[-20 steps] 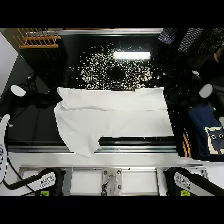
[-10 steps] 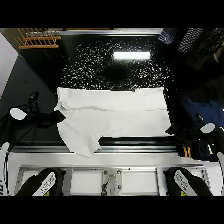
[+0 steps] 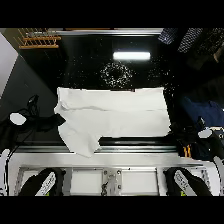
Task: Fold the clothes and pants, and hang the long-sleeved shirts on hangers.
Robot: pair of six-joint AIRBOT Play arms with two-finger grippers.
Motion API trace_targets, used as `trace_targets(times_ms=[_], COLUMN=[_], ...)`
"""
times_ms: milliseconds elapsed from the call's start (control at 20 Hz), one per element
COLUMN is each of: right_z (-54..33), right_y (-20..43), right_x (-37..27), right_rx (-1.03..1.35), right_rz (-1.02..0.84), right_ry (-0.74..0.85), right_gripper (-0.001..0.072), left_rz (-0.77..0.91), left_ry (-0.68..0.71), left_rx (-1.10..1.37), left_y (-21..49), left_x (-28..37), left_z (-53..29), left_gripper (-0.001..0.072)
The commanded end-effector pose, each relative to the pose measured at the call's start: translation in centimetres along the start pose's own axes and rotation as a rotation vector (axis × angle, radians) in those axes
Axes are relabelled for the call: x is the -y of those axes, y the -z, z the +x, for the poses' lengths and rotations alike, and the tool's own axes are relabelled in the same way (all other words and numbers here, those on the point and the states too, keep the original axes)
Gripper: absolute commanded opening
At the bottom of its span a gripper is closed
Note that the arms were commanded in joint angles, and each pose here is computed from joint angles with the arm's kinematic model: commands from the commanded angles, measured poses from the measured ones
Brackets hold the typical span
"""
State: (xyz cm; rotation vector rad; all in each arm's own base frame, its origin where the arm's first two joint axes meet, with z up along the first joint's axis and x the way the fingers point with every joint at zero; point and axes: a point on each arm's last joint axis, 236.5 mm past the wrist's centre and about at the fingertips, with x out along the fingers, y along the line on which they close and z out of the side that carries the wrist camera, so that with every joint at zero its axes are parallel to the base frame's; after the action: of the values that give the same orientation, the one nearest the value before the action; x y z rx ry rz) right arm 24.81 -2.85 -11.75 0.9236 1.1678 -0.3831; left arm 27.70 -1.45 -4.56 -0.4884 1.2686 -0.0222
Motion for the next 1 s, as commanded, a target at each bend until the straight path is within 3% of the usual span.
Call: trace_targets(times_ms=[0,200,500,950], right_z=[0.0,0.0,0.0,0.0], right_y=[-0.2,-0.2,-0.3,-0.3], right_x=[-0.5,-0.5,-0.6,-0.6], right_rx=[0.011,0.012,0.012,0.014], right_rz=[-0.029,-0.029,-0.024,-0.024], right_ry=[-0.021,-0.022,-0.026,-0.026], right_gripper=[0.0008,0.0008,0.0009,0.0008], left_rz=[-0.045,-0.135,-0.245,-0.169], left_ry=[-0.105,-0.147,-0.085,-0.041], left_rx=[-0.075,-0.220,-0.292,-0.295], left_y=[1.9,7.4,11.6,11.9], left_x=[-2.5,-4.3,-3.6,-0.8], left_z=[-0.2,1.8,4.2,5.0], left_gripper=[0.0507,0.0507,0.0507,0.0506])
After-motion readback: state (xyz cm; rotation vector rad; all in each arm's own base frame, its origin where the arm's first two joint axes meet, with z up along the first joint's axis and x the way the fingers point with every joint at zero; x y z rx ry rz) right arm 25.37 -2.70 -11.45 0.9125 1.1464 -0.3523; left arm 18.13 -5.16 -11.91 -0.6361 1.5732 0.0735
